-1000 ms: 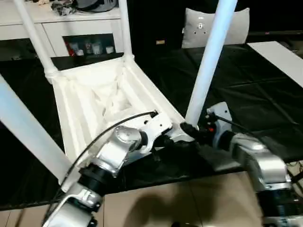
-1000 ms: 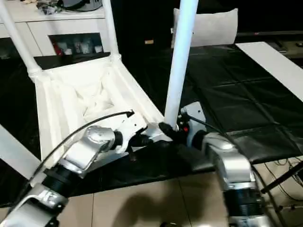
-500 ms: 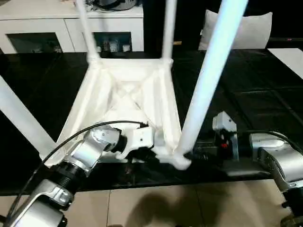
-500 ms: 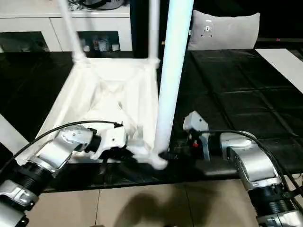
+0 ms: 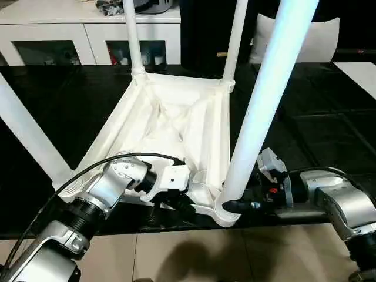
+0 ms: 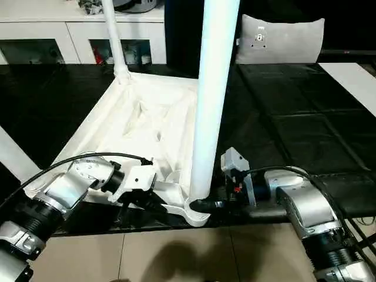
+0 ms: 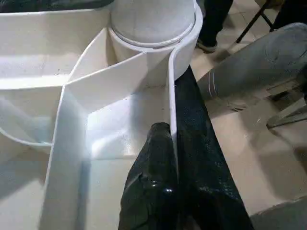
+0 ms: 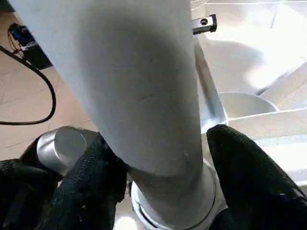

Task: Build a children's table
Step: Rotate leg to tighten

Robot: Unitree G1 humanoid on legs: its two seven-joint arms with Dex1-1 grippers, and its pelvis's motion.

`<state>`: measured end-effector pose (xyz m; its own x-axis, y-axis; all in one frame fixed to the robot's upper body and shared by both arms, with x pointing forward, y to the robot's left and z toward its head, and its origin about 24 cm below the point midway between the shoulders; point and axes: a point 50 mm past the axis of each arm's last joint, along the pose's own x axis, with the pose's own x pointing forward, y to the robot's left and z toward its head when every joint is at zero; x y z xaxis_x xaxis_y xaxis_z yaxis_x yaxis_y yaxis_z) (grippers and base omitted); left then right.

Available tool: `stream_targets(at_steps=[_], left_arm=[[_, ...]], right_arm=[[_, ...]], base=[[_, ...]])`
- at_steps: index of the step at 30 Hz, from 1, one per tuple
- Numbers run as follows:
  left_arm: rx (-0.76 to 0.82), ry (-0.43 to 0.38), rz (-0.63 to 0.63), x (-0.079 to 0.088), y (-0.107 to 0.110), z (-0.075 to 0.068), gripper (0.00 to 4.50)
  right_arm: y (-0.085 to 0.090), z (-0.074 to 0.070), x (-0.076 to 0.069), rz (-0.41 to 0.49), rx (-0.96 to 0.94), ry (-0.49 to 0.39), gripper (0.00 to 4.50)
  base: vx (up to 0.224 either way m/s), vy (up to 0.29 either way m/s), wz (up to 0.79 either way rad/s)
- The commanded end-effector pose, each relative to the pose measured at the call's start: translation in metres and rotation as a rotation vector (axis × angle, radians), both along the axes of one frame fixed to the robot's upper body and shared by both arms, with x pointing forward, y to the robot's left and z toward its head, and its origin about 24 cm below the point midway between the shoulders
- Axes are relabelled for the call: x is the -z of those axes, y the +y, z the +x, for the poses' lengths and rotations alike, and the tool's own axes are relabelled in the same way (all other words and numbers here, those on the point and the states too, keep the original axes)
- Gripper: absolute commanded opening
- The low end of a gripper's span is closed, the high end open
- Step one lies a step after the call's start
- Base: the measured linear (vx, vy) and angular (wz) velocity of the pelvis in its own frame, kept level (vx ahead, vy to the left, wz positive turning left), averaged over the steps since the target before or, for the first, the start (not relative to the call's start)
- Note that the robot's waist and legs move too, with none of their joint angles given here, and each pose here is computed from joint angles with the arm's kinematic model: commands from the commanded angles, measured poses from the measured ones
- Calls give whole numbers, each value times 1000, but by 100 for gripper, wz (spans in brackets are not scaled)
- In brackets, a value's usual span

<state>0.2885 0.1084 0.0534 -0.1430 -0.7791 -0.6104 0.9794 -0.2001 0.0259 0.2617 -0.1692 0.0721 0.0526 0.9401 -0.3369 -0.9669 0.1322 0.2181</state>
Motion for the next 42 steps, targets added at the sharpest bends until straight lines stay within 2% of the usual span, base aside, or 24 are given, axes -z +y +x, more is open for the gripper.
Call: stream_targets(at_steps=[1, 5, 9, 11, 12, 15, 17, 20, 21, 25, 27, 29, 31, 35, 36, 39, 40, 42], left_arm=[[83, -10, -6, -7, -10, -1, 0], [45, 15, -22, -7, -10, -1, 0], [-68, 41, -35, -6, -14, 2, 0], [-155, 37, -63, -6, -20, 6, 0], [-258, 41, -94, -6, -28, 9, 0], [-330, 54, -123, -6, -35, 12, 0], [-454, 50, -153, -5, -49, 20, 0], [-568, 40, -178, -6, -61, 28, 0], [-635, 20, -189, -6, -69, 32, 0], [-667, -1, -184, -4, -75, 34, 0], [-637, -20, -167, -3, -74, 31, 0], [-618, -29, -158, -2, -72, 30, 0], [-613, -42, -163, -2, -71, 31, 0], [-603, -117, -141, -1, -60, 35, 0], [-628, -133, -141, 0, -57, 38, 0], [-651, -119, -175, 0, -51, 40, 0], [-628, -96, -188, 0, -48, 37, 27], [-622, -91, -192, 0, -46, 36, 44]], right_arm=[[-1, -2, -3, 14, -11, 14, 255], [1, -4, -4, 62, 11, 51, 217], [9, -4, -4, 100, 91, 60, 209], [15, 1, -1, 90, 189, 47, 208], [21, 6, 2, 81, 274, 21, 208], [26, 8, 7, 71, 335, 20, 206], [34, 20, 14, 44, 522, 13, 204], [38, 31, 17, 25, 702, 11, 201], [39, 39, 19, 12, 829, 9, 201], [45, 40, 16, 42, 841, -45, 201], [47, 36, 16, 54, 810, -50, 266], [46, 34, 15, 62, 807, -47, 269], [44, 33, 14, 58, 812, -52, 294], [27, 32, 13, 10, 852, -64, 324], [25, 29, 11, 36, 827, -43, 348], [18, 21, 8, 23, 765, -39, 360], [11, 19, 8, -13, 773, -71, 370], [8, 17, 7, -14, 763, -83, 383]], base=[[0, 0, 0], [0, 0, 0], [0, 0, 0], [0, 0, 0], [0, 0, 0], [0, 0, 0], [0, 0, 0], [0, 0, 0], [0, 0, 0], [0, 0, 0], [0, 0, 0], [0, 0, 0], [0, 0, 0], [0, 0, 0], [0, 0, 0], [0, 0, 0], [0, 0, 0], [0, 0, 0]])
